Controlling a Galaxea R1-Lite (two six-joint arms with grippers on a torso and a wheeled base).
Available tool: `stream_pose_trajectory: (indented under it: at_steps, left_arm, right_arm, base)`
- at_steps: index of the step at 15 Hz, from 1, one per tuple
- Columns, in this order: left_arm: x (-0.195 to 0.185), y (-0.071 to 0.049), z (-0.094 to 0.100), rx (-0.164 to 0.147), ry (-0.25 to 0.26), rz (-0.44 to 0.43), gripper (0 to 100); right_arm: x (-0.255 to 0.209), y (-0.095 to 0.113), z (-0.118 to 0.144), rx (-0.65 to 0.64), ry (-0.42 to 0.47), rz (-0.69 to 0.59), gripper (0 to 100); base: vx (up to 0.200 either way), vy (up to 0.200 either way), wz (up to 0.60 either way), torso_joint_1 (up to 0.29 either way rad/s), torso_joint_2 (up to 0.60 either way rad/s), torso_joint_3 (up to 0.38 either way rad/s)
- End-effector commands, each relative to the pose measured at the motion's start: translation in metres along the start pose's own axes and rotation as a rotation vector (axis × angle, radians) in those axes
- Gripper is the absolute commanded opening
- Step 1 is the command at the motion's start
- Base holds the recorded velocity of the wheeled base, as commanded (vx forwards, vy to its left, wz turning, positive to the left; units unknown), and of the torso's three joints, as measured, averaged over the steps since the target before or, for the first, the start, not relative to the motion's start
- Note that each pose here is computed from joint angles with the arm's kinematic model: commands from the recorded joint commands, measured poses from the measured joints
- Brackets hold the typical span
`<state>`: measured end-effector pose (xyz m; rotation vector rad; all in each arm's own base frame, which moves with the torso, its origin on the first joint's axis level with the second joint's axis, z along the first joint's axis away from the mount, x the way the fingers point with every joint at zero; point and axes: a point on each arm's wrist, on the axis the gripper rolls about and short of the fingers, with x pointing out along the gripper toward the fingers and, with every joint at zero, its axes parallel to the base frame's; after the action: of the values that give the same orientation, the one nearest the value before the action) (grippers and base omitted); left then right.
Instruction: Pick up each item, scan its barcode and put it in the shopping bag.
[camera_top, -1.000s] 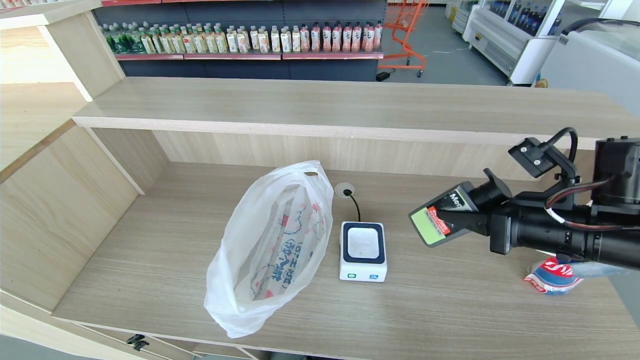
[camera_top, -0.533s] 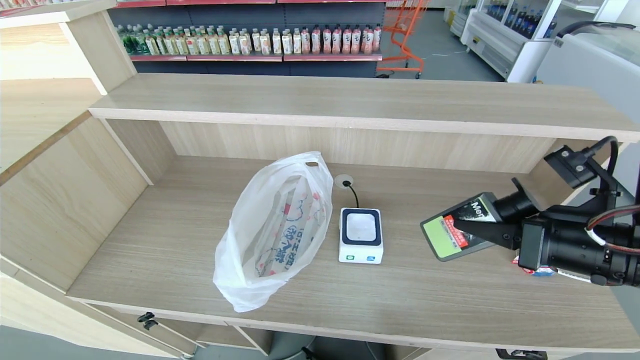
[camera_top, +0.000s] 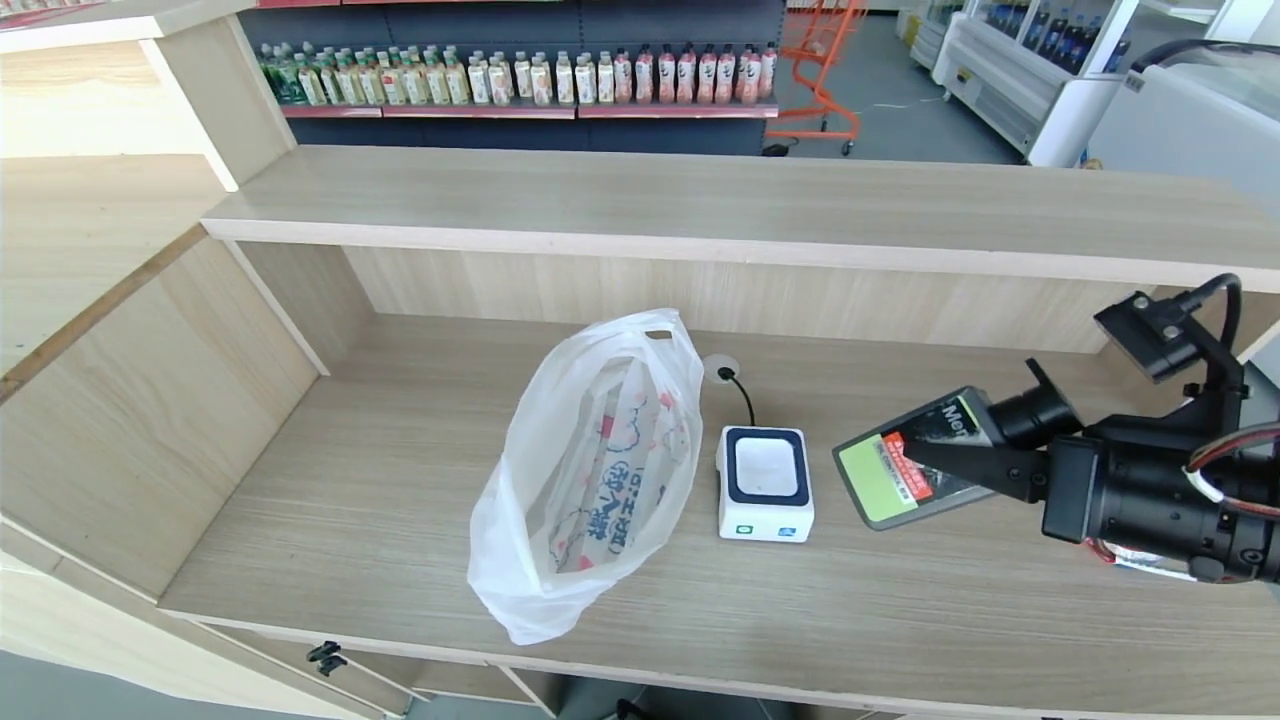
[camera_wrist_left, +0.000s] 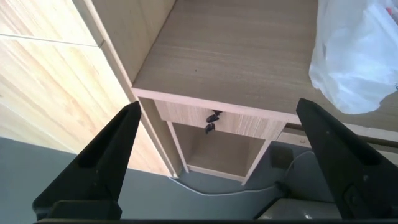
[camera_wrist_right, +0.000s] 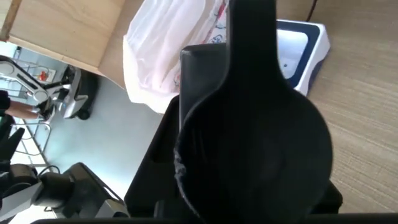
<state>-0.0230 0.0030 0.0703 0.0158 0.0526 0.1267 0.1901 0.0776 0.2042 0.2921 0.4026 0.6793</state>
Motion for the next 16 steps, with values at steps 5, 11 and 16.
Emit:
stream_pose_trajectory:
  at_steps: [5,11,16]
  left_arm:
    - [0.0,0.0,0.0,0.0,0.0,0.002,100]
    - [0.0,0.0,0.0,0.0,0.0,0.002,100]
    - [0.0,0.0,0.0,0.0,0.0,0.002,100]
  right_arm:
    - [0.023,-0.006,-0.001,0.015,0.049,-0.008,0]
    - [0.053,-0.017,0.004,0.081,0.068,-0.079,0]
    - [0.122,-0.017,0.016,0.018,0.089,-0.103,0]
  base:
    - [0.0,0.16,0.0,0.0,0.0,0.001]
    - [0.0,0.0,0.0,0.0,0.0,0.0]
    - [0.0,0.0,0.0,0.0,0.0,0.0]
